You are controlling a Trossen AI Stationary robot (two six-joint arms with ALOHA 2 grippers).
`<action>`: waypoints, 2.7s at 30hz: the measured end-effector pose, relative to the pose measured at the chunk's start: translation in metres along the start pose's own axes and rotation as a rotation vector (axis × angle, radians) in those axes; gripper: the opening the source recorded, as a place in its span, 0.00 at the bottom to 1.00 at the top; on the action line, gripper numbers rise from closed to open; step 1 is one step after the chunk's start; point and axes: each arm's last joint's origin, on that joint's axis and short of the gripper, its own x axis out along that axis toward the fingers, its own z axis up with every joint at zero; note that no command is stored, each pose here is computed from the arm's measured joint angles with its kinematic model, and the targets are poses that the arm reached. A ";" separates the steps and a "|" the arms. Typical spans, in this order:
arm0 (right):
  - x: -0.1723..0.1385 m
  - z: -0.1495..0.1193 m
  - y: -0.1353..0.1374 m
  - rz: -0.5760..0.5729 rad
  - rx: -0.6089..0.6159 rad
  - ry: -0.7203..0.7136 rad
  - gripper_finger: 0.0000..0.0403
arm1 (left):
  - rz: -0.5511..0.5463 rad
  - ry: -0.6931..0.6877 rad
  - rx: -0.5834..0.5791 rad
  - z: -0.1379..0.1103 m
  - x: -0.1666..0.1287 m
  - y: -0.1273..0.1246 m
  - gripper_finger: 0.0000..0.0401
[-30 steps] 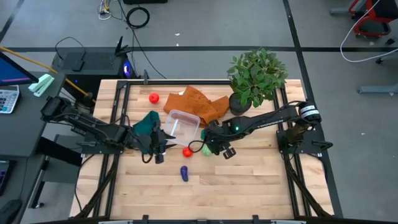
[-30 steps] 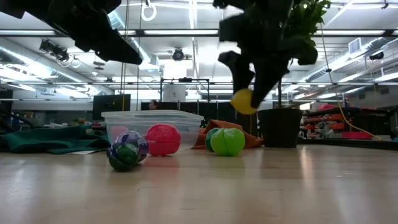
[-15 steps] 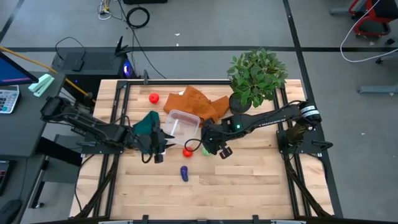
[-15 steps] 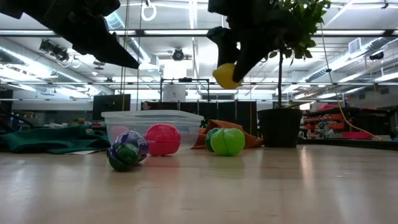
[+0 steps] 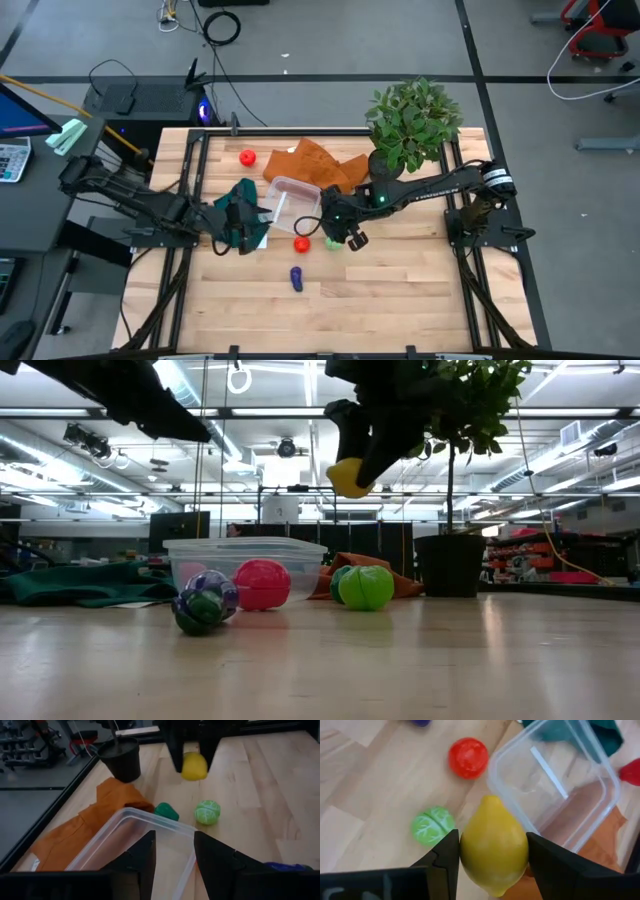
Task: Pick and placing Produce into tupperware
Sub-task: Put the yellow lemon into the transparent bin
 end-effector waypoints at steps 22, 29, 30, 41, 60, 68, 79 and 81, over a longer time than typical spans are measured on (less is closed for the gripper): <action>0.021 0.046 -0.047 -0.077 0.029 0.063 0.39 | 0.028 0.016 0.024 -0.003 -0.022 0.014 0.33; 0.041 0.065 -0.068 -0.122 0.053 0.094 0.39 | 0.070 0.067 0.028 -0.010 -0.029 0.017 0.33; 0.044 0.067 -0.070 -0.124 0.054 0.094 0.39 | 0.068 0.060 0.026 -0.010 -0.030 0.017 0.33; 0.074 0.049 -0.104 -0.086 0.172 0.137 0.39 | 0.062 0.024 -0.033 -0.033 -0.040 0.021 0.31; 0.107 0.026 -0.117 0.047 0.365 0.117 0.39 | 0.065 0.006 -0.082 -0.045 -0.036 0.020 0.30; 0.129 0.022 -0.113 0.070 0.370 0.146 0.39 | 0.065 0.003 -0.092 -0.044 -0.036 0.020 0.30; 0.134 0.021 -0.112 0.089 0.377 0.140 0.39 | 0.057 0.006 -0.091 -0.044 -0.036 0.020 0.30; 0.133 0.021 -0.112 0.090 0.377 0.142 0.39 | 0.056 0.005 -0.093 -0.044 -0.036 0.020 0.30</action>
